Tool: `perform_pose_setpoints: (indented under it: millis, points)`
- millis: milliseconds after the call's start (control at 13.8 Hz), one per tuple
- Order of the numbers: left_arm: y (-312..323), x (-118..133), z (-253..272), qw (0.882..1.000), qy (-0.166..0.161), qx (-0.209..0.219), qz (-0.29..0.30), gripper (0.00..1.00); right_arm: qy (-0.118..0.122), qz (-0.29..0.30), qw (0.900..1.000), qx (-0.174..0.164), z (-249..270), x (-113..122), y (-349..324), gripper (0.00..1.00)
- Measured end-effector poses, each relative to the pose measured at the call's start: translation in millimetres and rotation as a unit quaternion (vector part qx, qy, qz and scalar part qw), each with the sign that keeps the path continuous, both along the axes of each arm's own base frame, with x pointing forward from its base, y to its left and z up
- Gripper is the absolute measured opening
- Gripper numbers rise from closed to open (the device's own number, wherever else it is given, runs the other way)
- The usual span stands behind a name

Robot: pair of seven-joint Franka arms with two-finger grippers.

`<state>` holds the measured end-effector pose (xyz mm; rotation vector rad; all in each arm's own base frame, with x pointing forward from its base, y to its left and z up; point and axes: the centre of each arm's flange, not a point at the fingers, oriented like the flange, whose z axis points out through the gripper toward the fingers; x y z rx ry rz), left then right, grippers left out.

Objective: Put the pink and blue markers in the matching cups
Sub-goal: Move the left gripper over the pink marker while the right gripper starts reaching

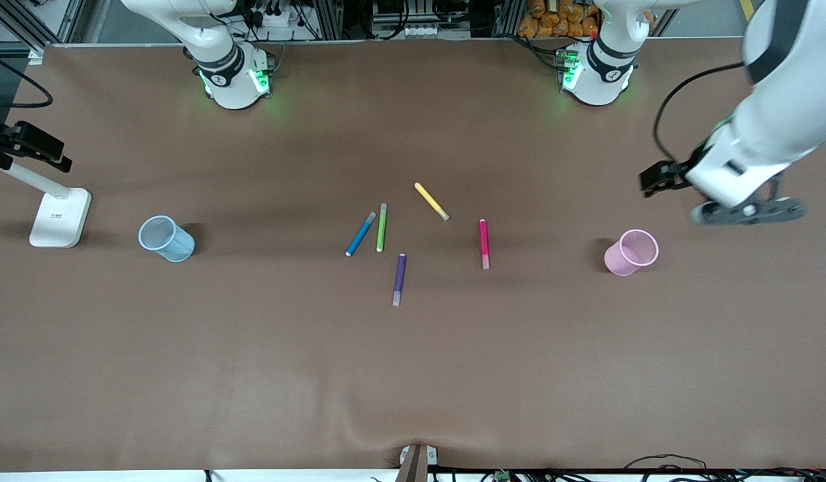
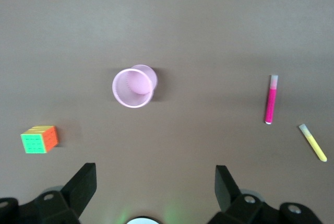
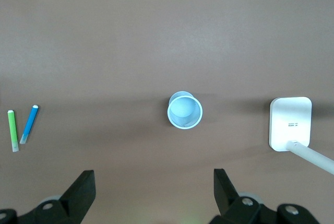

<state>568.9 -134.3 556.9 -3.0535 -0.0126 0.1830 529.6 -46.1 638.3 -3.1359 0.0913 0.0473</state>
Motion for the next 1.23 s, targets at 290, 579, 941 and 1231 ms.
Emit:
perform_pose_setpoints:
  millis: [290, 579, 941, 1231]
  points:
    - [-62, 1, -45, 0.999, 0.030, 0.009, 0.005, 1.00, 0.002, 0.022, 1.000, 0.000, -2, 1, 2, 1.00]
    - [-95, 13, -91, 0.998, 0.061, 0.008, -0.018, 1.00, 0.035, 0.052, 0.998, 0.003, -34, 15, -3, 1.00]
    - [-138, 26, -146, 0.995, 0.091, 0.008, -0.028, 1.00, 0.054, 0.053, 0.997, 0.005, -69, 33, -33, 1.00]
    - [-179, 21, -185, 0.994, 0.101, 0.014, -0.027, 1.00, 0.036, 0.035, 0.999, 0.002, -62, 39, -23, 1.00]
